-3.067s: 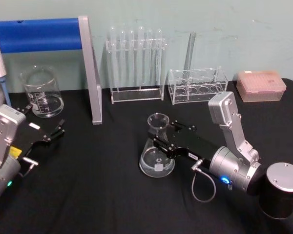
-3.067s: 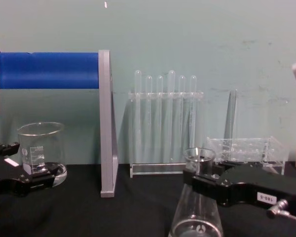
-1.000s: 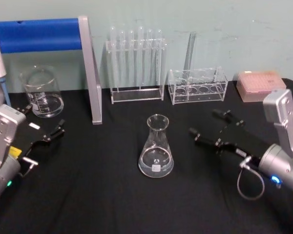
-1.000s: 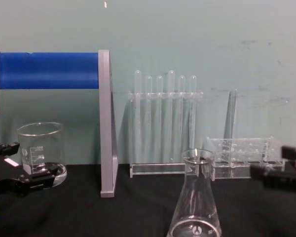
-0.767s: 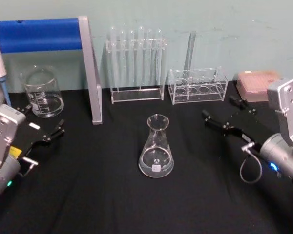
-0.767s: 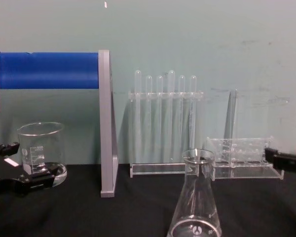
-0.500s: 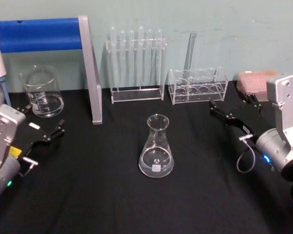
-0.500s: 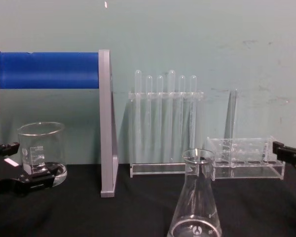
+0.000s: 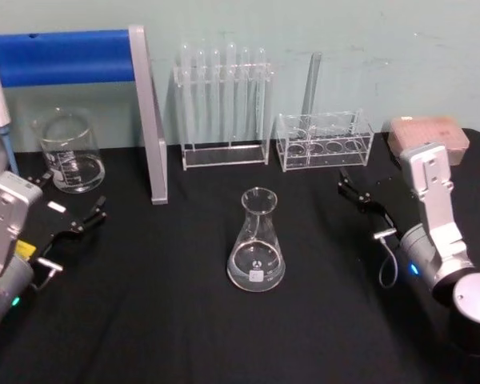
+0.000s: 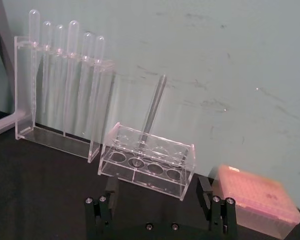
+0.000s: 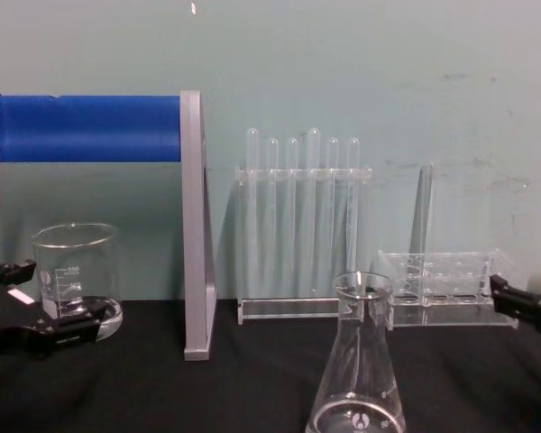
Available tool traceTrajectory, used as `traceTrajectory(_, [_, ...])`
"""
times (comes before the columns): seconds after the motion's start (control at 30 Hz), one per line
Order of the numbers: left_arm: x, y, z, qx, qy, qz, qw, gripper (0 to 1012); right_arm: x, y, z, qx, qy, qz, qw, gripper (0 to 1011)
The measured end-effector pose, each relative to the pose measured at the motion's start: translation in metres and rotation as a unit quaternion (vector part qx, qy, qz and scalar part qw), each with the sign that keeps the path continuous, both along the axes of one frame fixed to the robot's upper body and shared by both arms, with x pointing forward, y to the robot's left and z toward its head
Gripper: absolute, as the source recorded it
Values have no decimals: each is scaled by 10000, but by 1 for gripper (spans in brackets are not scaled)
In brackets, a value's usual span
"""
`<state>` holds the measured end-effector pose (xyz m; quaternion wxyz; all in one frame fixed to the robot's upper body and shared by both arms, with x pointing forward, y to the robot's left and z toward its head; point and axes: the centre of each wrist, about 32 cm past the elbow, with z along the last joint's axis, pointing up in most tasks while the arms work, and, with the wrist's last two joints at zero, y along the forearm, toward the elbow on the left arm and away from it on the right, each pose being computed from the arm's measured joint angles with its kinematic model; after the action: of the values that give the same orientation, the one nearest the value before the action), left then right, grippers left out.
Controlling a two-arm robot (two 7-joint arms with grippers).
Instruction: Grasp the erlenmeyer flask with one hand, shake it three times, then place it back.
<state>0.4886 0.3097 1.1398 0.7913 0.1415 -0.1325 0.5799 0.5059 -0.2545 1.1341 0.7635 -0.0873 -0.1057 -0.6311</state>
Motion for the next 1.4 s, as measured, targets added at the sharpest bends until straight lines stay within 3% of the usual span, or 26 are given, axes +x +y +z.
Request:
traceTrajectory(0.2, [0,0,0,0,0,0,10000,1001,-7,23,-35,-219,-87,4,9997,1000])
traceTrajectory(1.4, [0,0,0,0,0,0,10000,1001,-9,13,-25,-168,-63,17,9998,1000])
